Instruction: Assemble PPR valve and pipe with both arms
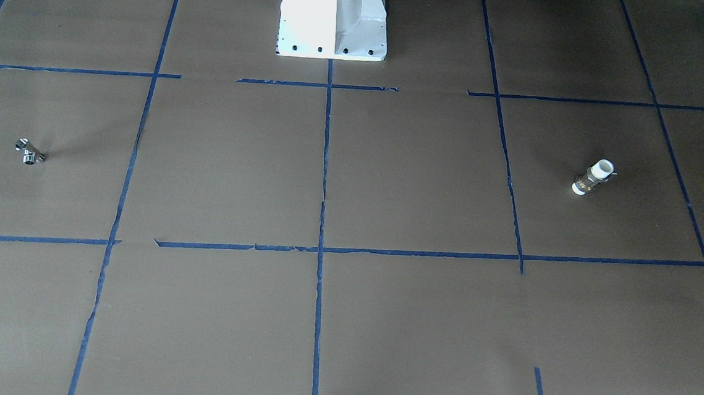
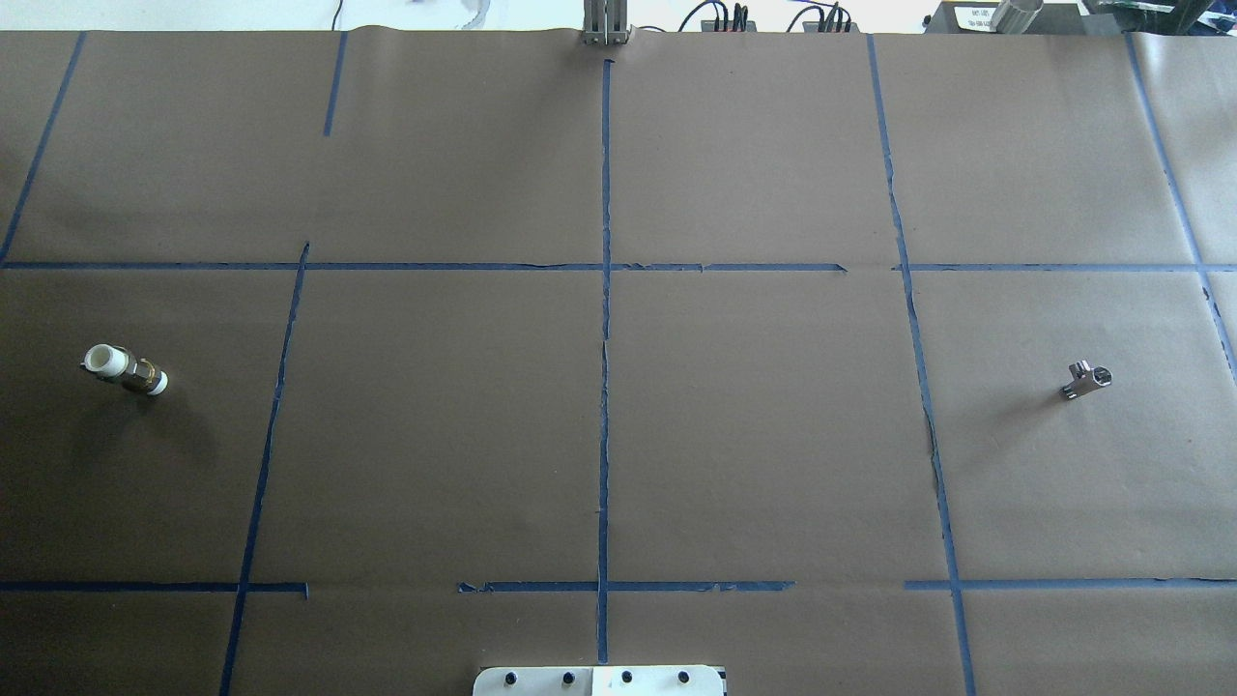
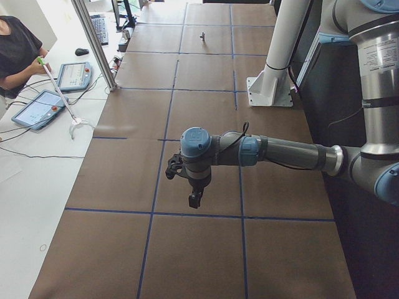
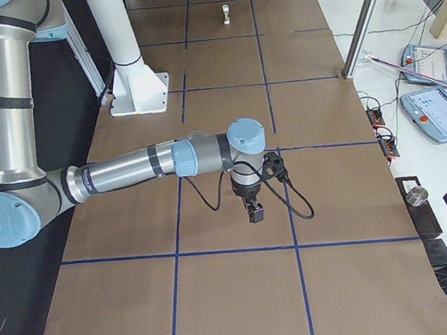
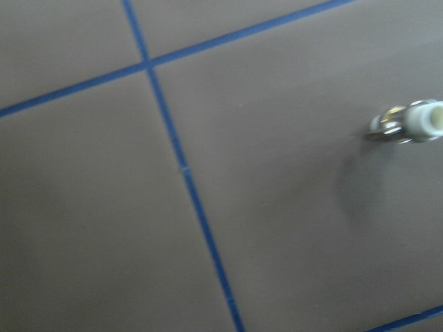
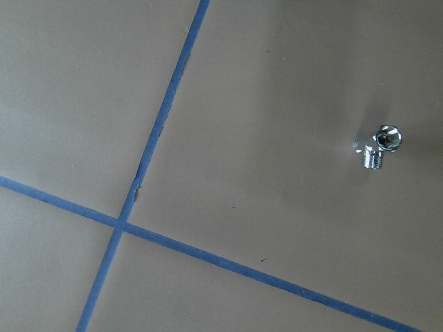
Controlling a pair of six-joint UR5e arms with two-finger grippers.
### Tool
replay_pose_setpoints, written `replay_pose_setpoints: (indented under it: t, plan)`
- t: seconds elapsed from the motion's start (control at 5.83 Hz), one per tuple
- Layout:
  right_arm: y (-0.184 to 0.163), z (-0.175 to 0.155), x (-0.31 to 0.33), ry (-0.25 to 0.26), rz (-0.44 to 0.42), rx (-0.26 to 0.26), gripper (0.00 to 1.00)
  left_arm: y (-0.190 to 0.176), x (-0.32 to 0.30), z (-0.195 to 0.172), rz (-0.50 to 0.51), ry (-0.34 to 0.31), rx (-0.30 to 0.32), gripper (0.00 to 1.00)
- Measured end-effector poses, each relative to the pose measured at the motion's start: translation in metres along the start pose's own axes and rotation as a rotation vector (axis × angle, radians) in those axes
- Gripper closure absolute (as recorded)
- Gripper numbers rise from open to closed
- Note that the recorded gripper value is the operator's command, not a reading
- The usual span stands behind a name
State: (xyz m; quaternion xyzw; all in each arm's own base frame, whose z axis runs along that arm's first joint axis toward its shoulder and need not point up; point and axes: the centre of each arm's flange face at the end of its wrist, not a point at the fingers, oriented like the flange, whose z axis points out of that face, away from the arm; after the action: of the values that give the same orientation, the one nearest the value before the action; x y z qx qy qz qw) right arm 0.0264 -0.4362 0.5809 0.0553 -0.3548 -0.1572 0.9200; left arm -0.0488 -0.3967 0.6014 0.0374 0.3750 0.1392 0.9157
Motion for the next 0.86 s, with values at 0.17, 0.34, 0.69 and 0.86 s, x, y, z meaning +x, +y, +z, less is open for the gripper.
replay_pose_setpoints:
  t: [0.17,0.34,0.69,0.86]
  plan:
    - [0.0063,-0.0019,0.004,-0.007,0.015,0.006,0.0,0.0,-0.0017,0.0016,0.01,-0.002,-0.002,0.0]
    - [0.008,-0.0024,0.0049,-0.01,0.02,0.007,0.0,0.0002,-0.0035,0.0031,0.021,-0.006,-0.003,0.0]
    - [0.0086,-0.0029,0.005,-0.013,0.023,0.008,0.0,-0.0006,-0.0039,0.0034,0.026,-0.005,0.002,0.0]
    - [0.0086,-0.0027,0.0051,-0.014,0.023,0.008,0.0,-0.0013,-0.0033,0.0032,0.031,-0.001,0.006,0.0]
